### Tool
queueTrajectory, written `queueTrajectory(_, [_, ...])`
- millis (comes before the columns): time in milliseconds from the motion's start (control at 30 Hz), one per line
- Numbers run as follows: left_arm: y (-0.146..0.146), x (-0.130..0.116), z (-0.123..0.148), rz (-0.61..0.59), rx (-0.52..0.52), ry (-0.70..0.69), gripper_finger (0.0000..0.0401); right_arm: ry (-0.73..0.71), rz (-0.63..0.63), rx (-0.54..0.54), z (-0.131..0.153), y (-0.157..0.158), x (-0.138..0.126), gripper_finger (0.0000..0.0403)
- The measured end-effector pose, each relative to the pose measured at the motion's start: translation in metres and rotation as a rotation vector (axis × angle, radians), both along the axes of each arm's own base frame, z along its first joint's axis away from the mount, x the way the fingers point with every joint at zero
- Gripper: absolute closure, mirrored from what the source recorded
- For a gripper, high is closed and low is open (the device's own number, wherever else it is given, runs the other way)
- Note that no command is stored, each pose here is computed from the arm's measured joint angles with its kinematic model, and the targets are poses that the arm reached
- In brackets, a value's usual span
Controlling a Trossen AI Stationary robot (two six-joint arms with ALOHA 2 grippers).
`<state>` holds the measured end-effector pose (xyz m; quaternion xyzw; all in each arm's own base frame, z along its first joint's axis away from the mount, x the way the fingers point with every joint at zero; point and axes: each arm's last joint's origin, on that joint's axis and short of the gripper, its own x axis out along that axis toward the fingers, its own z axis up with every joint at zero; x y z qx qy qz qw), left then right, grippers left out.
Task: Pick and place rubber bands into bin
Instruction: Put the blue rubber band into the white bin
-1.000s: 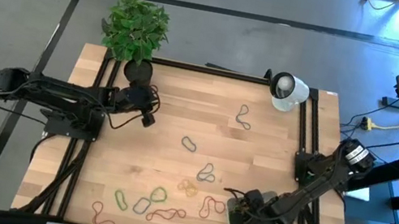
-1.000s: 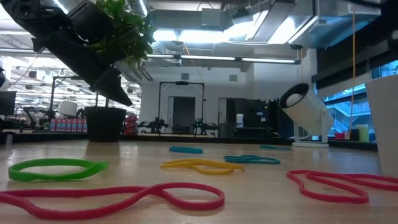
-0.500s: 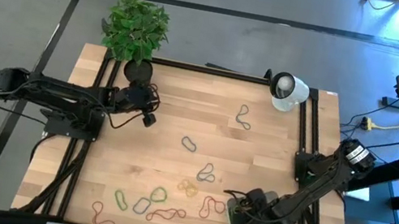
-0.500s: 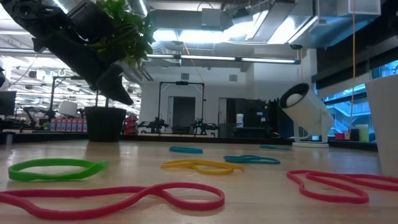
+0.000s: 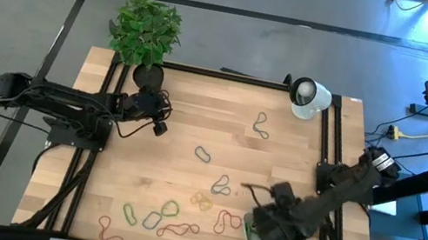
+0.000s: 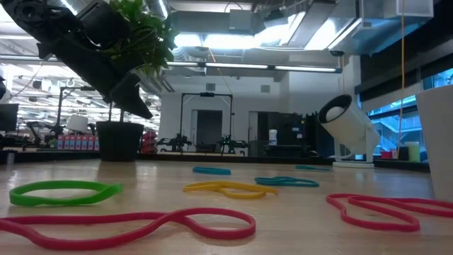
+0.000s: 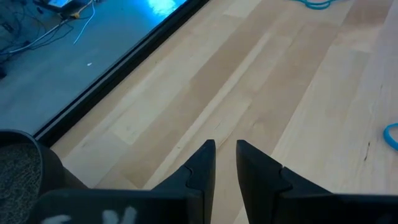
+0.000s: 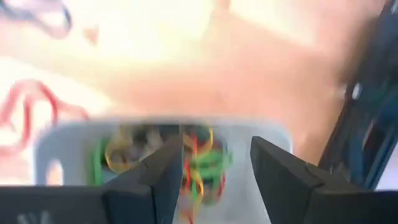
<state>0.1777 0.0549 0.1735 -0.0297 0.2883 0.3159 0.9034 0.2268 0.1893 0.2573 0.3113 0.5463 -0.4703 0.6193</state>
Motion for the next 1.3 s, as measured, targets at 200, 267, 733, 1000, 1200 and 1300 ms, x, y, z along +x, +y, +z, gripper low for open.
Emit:
queueTrajectory(200, [-0.001, 0.001, 0.000, -0.082, 0.009, 0.026, 0.0342, -0.043, 0.078, -0.122, 0.002, -0.050, 0.037, 0.0221])
queueTrajectory(267, [-0.002, 0.001, -0.001, -0.126, -0.003, 0.028, 0.0342, -0.076, 0.117, -0.162, 0.002, -0.069, 0.052, 0.0221])
queueTrajectory(733, [-0.003, 0.001, -0.001, -0.161, -0.011, 0.039, 0.0342, -0.371, 0.551, -0.210, -0.012, -0.174, 0.151, 0.0233])
queueTrajectory(1000, [-0.004, 0.001, -0.002, -0.161, -0.013, 0.046, 0.0342, -0.284, 0.642, -0.050, -0.058, -0.175, 0.168, 0.0246])
queueTrajectory(1200, [-0.004, 0.001, -0.002, -0.161, -0.016, 0.052, 0.0342, -0.189, 0.663, 0.033, -0.083, -0.161, 0.167, 0.0247])
queueTrajectory(1300, [-0.004, 0.001, -0.002, -0.160, -0.016, 0.053, 0.0342, -0.157, 0.643, 0.043, -0.088, -0.161, 0.166, 0.0247])
